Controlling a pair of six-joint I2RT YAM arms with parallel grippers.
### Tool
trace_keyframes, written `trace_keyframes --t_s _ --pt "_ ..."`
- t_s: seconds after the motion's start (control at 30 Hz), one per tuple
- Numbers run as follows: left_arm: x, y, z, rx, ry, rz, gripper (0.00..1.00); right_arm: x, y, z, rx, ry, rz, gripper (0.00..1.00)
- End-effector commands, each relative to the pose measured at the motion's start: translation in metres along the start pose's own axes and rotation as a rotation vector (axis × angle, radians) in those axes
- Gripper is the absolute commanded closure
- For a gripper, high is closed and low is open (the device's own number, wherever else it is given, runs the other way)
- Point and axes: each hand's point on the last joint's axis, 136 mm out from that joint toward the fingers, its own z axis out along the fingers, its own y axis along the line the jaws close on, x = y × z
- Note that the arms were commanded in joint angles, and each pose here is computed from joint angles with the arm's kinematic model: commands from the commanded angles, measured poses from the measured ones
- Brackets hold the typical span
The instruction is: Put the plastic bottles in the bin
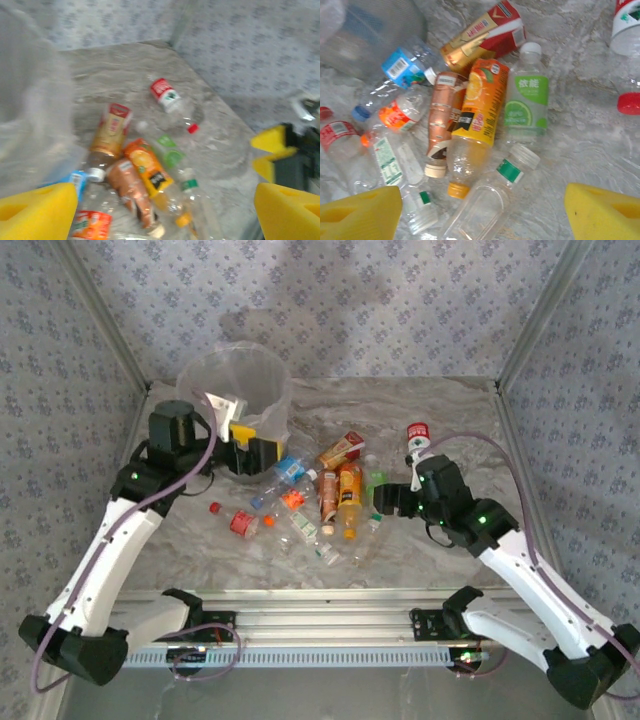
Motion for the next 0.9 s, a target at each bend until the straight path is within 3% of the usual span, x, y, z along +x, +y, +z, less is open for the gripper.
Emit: trace_keyframes --t_s 0.0,0.07,0.3,0.87 --pt "0.002 -0.030 0.003 0.162 -0.025 0.042 0.05 0.010 -0.016 0.014 0.080 0.046 0.019 0.14" --pt "0.011 -0.038 0.008 0.201 -0.024 0.050 0.01 0.013 -0.019 0.025 0.098 0.066 0.021 0.14" --pt "0.030 -0.055 0.020 0.278 -0.040 0.050 0.00 0.016 -0.030 0.063 0.133 0.141 0.037 0.14" --pt "0.050 -0.050 0.026 0.235 0.042 0.065 0.00 0.028 -0.049 0.149 0.194 0.297 0.013 0.13"
